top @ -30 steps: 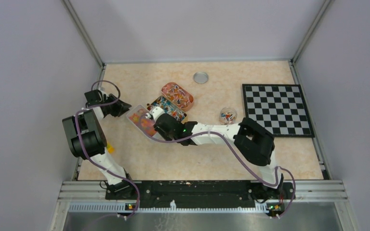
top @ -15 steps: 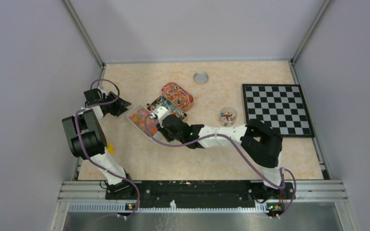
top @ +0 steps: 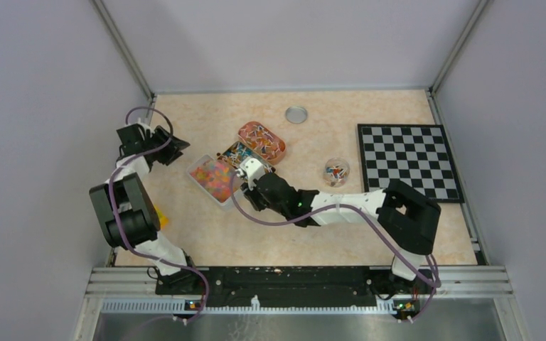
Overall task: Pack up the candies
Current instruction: Scoop the fake candies from the storage box.
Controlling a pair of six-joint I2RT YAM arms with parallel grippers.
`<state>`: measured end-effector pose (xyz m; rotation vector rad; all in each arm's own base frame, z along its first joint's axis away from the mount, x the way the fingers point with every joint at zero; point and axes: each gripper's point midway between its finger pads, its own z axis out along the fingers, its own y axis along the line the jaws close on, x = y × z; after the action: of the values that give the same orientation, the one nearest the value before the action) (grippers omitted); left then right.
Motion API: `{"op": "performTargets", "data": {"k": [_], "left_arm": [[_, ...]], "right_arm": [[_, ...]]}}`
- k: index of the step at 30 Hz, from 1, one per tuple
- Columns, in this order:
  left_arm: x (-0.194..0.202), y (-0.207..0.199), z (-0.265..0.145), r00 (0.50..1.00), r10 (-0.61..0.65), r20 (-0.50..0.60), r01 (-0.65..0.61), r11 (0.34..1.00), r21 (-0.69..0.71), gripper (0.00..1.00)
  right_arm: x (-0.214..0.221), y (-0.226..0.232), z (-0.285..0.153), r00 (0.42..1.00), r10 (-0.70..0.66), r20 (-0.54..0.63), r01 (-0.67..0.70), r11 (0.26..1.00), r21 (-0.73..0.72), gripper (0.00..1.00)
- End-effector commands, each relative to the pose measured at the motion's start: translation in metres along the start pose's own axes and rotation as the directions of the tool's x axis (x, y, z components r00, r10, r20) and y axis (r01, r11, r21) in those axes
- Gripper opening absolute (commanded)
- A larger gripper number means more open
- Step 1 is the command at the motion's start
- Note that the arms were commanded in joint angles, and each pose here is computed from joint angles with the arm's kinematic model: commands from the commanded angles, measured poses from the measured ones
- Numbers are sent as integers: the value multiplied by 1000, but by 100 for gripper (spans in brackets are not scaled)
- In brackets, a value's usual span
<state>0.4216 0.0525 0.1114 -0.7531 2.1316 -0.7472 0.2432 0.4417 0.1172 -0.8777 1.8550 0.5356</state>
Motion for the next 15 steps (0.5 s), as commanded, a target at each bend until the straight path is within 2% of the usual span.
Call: {"op": "performTargets", "data": {"k": [1, 7, 15], "left_arm": [[-16, -46, -14, 992, 108, 62, -114, 989, 92, 55], [-12, -85, -29, 979, 179, 93, -192, 968, 161, 56], [17, -144, -47, 947, 302, 108, -320, 908, 270, 57]], "right_arm": [[-60, -13, -31, 980, 43, 197, -49, 998, 29, 0], [-64, -39, -69, 969, 38, 245, -68, 991, 114, 0], [-70, -69, -122, 953, 40, 299, -104, 974, 200, 0]]}}
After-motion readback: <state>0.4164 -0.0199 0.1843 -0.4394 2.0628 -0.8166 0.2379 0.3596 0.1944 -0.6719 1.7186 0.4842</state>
